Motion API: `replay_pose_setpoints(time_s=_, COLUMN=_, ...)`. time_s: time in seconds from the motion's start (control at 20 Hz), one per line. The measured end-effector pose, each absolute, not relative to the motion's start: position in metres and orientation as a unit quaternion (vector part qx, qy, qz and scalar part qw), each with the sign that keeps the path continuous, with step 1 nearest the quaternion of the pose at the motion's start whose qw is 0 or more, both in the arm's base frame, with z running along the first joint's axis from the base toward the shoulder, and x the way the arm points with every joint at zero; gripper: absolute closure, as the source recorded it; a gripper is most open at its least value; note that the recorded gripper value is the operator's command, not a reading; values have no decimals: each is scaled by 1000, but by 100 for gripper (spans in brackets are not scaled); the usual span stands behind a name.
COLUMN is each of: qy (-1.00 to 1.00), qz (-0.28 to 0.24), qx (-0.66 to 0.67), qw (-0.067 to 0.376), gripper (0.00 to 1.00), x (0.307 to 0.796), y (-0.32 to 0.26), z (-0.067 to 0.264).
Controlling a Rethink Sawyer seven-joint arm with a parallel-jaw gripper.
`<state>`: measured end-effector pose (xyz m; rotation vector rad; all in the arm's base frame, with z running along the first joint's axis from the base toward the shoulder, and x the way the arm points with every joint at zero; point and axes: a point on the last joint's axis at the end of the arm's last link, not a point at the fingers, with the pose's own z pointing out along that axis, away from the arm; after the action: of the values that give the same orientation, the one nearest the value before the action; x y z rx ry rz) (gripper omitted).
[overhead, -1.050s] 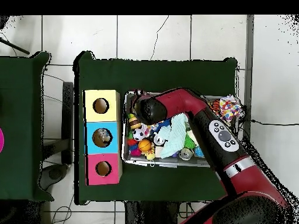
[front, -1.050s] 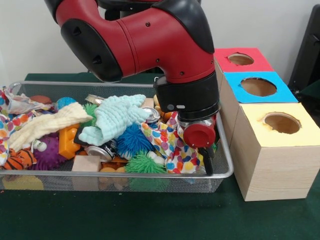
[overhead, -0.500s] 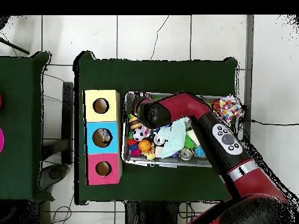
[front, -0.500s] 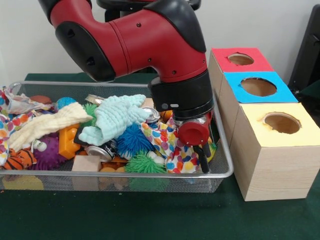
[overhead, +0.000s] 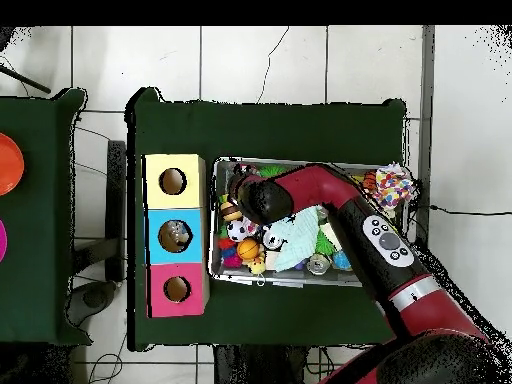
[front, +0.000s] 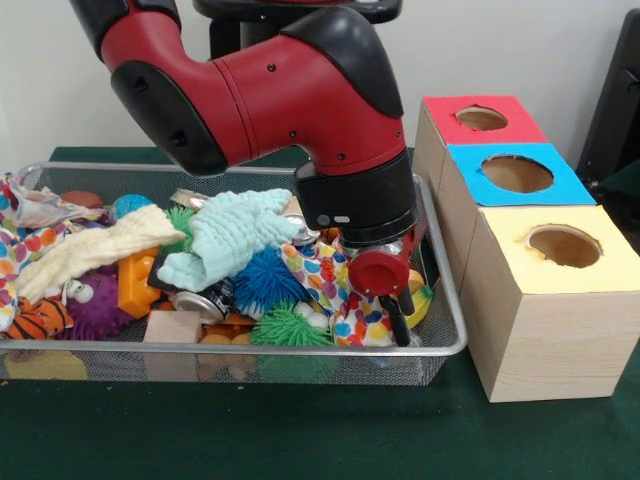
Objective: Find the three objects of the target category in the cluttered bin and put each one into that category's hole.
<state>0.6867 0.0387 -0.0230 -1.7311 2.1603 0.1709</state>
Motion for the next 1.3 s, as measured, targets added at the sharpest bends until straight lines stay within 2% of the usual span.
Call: replay_pose_setpoints(time_s=1.3, qy=767, qz=74, qx=-612, qw=177, gripper=0, x=676, y=43, z=-40)
